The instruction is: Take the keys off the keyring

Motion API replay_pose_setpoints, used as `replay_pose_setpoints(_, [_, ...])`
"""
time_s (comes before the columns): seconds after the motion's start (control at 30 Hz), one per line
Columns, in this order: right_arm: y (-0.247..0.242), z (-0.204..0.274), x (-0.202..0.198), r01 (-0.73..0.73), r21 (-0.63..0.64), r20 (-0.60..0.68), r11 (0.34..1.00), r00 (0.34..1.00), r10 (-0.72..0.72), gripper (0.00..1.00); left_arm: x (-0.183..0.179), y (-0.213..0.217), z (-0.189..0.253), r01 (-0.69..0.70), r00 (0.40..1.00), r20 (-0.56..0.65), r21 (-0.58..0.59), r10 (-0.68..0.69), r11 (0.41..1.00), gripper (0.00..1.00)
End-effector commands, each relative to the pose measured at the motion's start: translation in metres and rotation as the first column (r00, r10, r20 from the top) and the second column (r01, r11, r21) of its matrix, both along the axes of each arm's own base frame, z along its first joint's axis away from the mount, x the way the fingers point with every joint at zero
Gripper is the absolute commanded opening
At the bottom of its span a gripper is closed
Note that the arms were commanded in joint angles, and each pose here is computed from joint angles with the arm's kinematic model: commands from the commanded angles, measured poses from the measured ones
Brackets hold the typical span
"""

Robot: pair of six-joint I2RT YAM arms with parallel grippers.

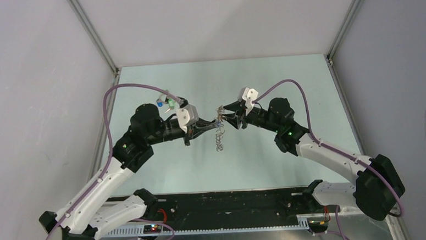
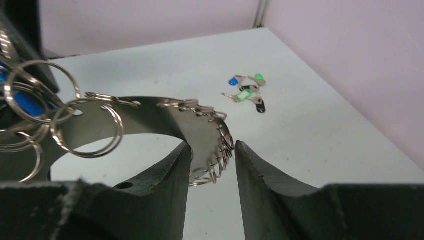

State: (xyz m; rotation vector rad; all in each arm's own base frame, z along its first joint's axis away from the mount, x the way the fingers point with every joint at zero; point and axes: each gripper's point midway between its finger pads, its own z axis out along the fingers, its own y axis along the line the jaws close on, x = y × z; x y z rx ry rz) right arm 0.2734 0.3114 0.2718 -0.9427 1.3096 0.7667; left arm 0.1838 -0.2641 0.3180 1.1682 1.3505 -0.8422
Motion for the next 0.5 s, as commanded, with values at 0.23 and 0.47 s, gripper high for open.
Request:
replay_pose_setpoints(0.23, [0.017, 0.041, -0.034, -0.172, 0.13, 0.054, 0.976, 0.985, 0.167, 0.58, -0.01, -0.006, 0.038, 0.04, 0.998, 0.046, -0.114, -0.035, 0.993, 0.0])
replay_pose_setpoints(0.47, [0.027, 0.04, -0.037, -0.148, 0.136, 0.054, 0.98, 0.988, 0.142, 0.46, -0.019, -0.007, 0.044, 0.081, 0.996, 0.04, -0.135, -0.076, 0.987, 0.0])
